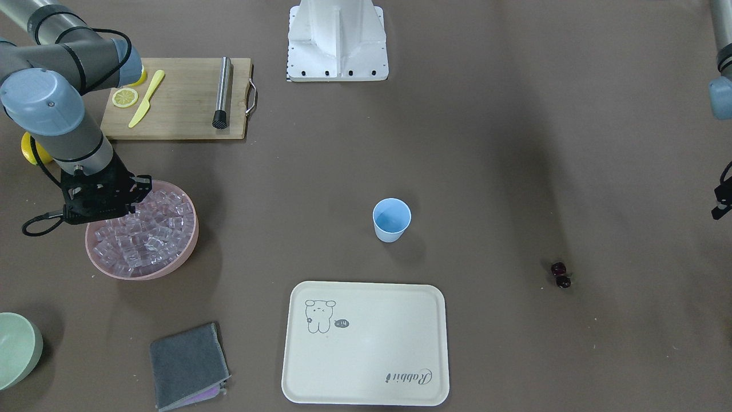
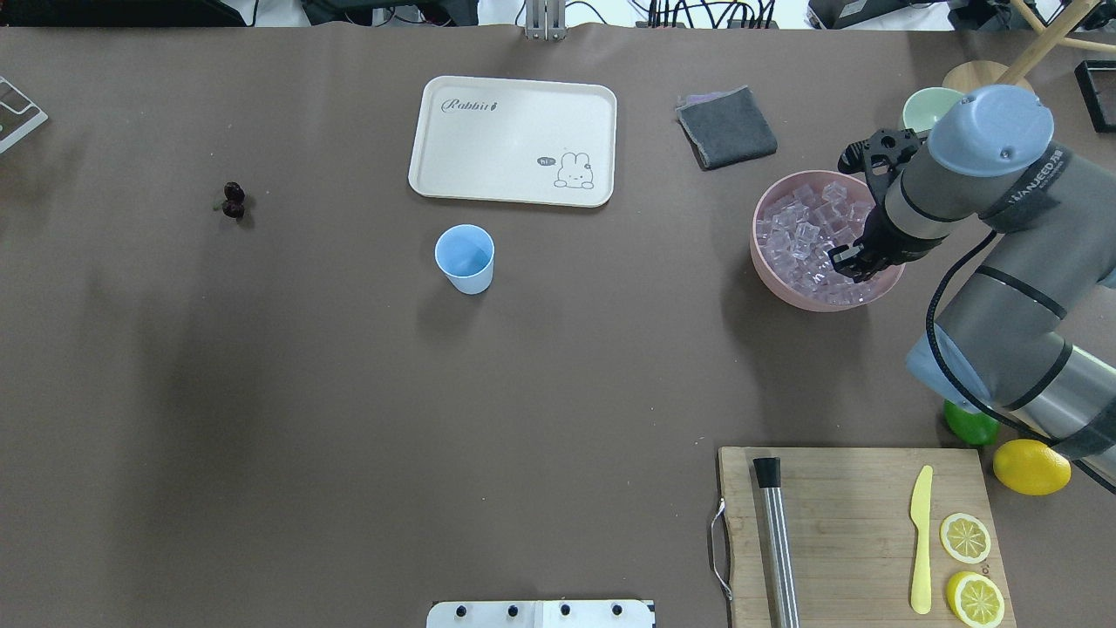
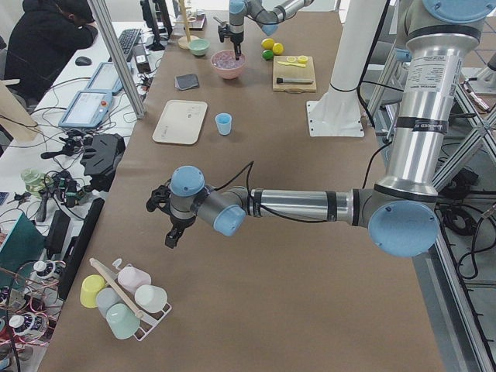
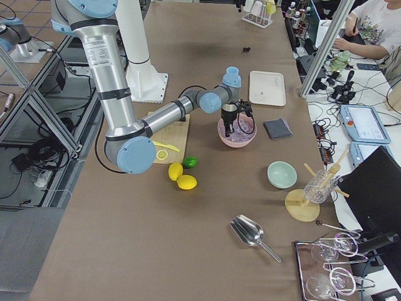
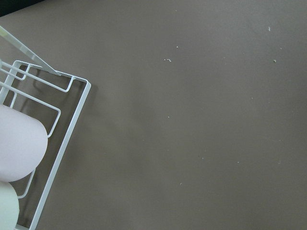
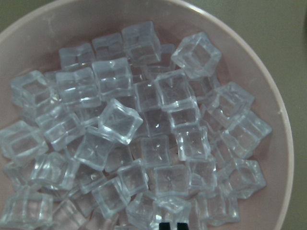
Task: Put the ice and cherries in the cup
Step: 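Lower the right gripper into the ice and close on one cube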
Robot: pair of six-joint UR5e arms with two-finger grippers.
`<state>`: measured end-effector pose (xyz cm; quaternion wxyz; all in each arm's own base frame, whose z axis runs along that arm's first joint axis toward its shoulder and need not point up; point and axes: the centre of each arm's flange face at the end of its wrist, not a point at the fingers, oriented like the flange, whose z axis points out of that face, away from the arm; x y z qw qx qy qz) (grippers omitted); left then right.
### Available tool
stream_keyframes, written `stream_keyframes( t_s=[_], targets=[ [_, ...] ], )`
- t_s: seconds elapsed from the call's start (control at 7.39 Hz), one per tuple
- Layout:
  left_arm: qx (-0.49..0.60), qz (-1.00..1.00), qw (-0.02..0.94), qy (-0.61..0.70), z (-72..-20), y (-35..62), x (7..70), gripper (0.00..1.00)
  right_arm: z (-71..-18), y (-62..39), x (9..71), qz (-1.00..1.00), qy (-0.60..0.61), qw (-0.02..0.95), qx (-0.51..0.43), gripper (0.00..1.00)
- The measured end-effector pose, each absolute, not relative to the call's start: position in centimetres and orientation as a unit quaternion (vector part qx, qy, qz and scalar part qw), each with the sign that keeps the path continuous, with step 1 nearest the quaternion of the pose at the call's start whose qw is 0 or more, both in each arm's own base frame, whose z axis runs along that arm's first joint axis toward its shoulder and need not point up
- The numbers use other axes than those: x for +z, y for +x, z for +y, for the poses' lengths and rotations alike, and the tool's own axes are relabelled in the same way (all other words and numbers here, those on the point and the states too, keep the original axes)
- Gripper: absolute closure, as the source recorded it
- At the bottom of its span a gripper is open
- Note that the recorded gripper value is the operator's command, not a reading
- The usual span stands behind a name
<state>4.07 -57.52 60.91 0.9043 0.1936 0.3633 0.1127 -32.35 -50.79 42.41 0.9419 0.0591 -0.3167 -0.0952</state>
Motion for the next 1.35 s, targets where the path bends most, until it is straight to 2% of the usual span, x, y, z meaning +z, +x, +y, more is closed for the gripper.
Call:
stream_keyframes(
  t_s=[0.14,0.68,0.95,1.35],
  targets=[
    [0.113,0.363,0.905,0.193,-57.5,4.1,60.9,0.03,-51.2,-32.6,42.0,-0.318,0.061,0.942,-0.094,0.03],
    [0.112,0.363,0.905,0.193,-57.6,4.1,61.0,0.03,-52.4,-33.4,42.6,-0.302,0.065,0.947,-0.09,0.03],
    [0.113,0.363,0.905,0.193,-57.6,4.2,61.0,0.03,-52.2,-34.3,43.2,-0.286,0.073,0.951,-0.094,0.05],
    [0.113,0.363,0.904,0.193,-57.6,4.2,60.9,0.03,-52.1,-34.6,43.3,-0.278,0.077,0.953,-0.095,0.17]
  ],
)
